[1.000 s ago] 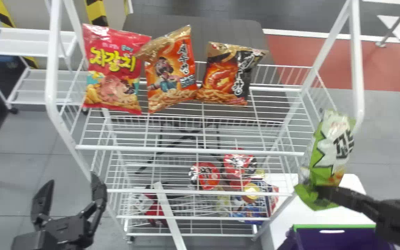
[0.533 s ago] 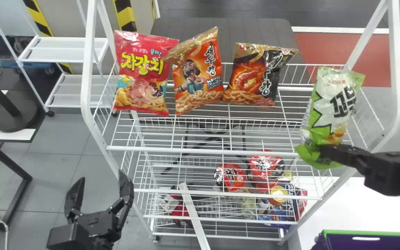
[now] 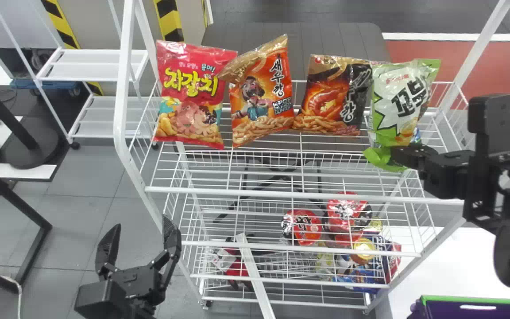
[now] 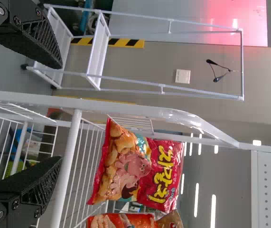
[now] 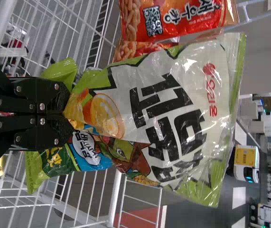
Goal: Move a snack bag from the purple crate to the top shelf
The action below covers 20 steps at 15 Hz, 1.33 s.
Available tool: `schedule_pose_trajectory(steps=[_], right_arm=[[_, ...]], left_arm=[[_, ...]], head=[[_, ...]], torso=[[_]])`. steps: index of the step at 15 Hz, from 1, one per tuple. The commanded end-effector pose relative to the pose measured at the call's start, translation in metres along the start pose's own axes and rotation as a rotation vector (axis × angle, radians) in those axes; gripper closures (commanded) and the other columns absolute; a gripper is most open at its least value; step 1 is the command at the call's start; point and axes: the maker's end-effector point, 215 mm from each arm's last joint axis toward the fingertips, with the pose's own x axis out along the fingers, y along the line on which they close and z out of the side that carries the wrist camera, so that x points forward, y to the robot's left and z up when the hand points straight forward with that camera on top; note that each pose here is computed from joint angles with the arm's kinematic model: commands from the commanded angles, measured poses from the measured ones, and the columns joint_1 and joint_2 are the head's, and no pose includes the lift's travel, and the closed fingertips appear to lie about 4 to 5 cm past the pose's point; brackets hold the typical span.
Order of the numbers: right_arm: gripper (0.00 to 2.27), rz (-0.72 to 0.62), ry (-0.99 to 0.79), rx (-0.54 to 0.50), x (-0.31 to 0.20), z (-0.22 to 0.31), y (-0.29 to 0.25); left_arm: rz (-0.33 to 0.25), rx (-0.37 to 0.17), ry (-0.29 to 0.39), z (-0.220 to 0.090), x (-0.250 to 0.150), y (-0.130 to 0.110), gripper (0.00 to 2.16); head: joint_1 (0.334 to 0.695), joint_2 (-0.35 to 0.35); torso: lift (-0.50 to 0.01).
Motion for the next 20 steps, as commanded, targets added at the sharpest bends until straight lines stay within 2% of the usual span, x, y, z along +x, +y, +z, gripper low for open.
schedule_pose_trajectory(steps=[1, 7, 20], right_arm=[[2.12, -0.002, -0.023, -0.002, 0.017, 0.004, -0.005], [2.12, -0.066, -0.053, -0.019, 0.044, 0.017, -0.031], [2.12, -0.156, -0.041, -0.017, 0.058, 0.005, -0.069]], left_arm=[[0.002, 0.000, 0.000, 0.000, 0.001, 0.001, 0.15], [0.003, 0.000, -0.003, 0.001, 0.001, 0.003, 0.15], [0.003, 0.002, -0.004, 0.001, -0.001, 0.004, 0.15]], head=[[0.695, 0.034], [0.695, 0.023], [0.695, -0.026]], torso=[[0.000], [0.000], [0.000]])
